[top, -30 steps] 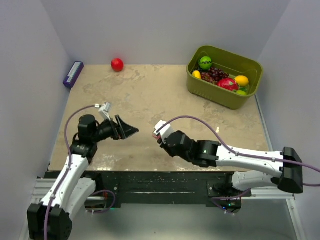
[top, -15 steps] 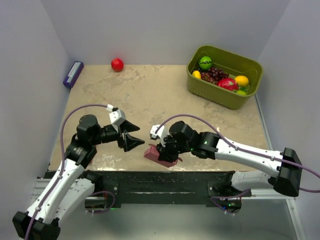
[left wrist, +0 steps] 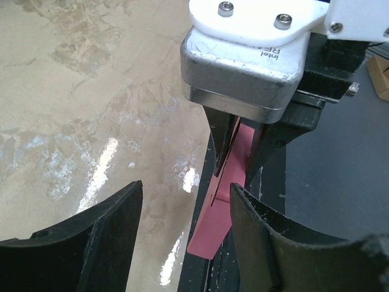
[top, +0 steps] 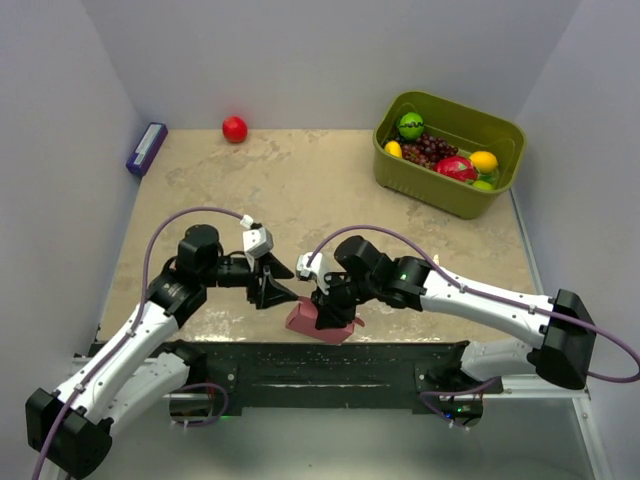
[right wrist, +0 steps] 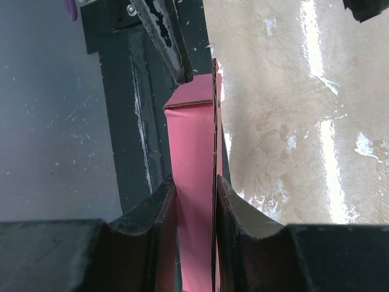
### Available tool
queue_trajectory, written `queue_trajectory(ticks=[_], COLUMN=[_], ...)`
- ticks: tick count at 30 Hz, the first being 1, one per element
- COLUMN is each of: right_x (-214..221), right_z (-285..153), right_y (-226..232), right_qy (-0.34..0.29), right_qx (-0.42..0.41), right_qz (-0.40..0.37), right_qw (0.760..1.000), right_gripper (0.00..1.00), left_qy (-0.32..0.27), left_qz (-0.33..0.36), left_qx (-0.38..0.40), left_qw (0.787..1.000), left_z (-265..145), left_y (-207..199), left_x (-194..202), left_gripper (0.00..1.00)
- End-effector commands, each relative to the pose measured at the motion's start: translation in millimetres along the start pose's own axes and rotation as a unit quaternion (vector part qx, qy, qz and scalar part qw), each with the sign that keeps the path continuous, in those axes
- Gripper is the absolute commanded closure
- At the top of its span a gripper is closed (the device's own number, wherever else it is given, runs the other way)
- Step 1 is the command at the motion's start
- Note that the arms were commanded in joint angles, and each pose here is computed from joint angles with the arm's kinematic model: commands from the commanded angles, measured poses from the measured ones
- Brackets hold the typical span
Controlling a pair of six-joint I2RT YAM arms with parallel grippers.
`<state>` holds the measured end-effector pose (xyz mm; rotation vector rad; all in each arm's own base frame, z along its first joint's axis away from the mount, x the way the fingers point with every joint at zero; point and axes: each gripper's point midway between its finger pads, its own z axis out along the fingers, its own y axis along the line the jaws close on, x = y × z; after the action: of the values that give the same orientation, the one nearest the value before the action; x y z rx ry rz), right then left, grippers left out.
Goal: Fold the paper box
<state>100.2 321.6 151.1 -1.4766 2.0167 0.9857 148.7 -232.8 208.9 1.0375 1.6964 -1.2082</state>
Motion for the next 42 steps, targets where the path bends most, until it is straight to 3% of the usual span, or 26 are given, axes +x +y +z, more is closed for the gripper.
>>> queue_trajectory(ticks=[1,6,11,17,18,19,29,32,37,42], right_x=[-18,-19,-18,-18,-18,-18,-16,-16,-21,-22], right_z=[-6,-7,-7,-7,-7,-7,-4,-3,-11,-9], right_y=[5,5,4,2,2,2,-7,-24,-70,-85], right_qy=[-0.021,-0.022,-0.021,-0.022,-0.022,-0.022,-0.015,-0.011,-0.036,-0.044], right_qx=[-0.017,-0.018,-0.018,-0.016,-0.014,-0.013,0.009,0.056,0.2,0.246], right_qz=[-0.017,-0.016,-0.015,-0.015,-0.014,-0.015,-0.009,0.008,0.075,0.123], right_qw=[0.999,0.999,0.999,1.0,1.0,1.0,1.0,0.998,0.976,0.96], right_gripper=[0.87,0.87,0.88,0.89,0.89,0.89,0.93,0.95,0.95,0.96], left_qy=[-0.005,0.011,0.015,0.014,0.015,0.015,0.02,0.009,-0.047,-0.041], left_qz=[0.026,0.021,0.023,0.027,0.026,0.028,0.038,0.032,0.021,0.005], left_qx=[0.016,0.022,0.021,0.024,0.027,0.03,0.063,0.016,-0.052,-0.102], left_qw=[1.0,0.999,0.999,0.999,0.999,0.999,0.997,0.999,0.997,0.994], left_z=[3,9,11,11,11,11,15,16,14,16], left_y=[-5,-7,-8,-10,-11,-13,-29,-15,-1,16], left_x=[-10,-3,-2,-2,-2,-2,1,-2,-18,-13], left_gripper=[0.37,0.4,0.57,0.82,0.95,1.0,1.0,1.0,1.0,1.0])
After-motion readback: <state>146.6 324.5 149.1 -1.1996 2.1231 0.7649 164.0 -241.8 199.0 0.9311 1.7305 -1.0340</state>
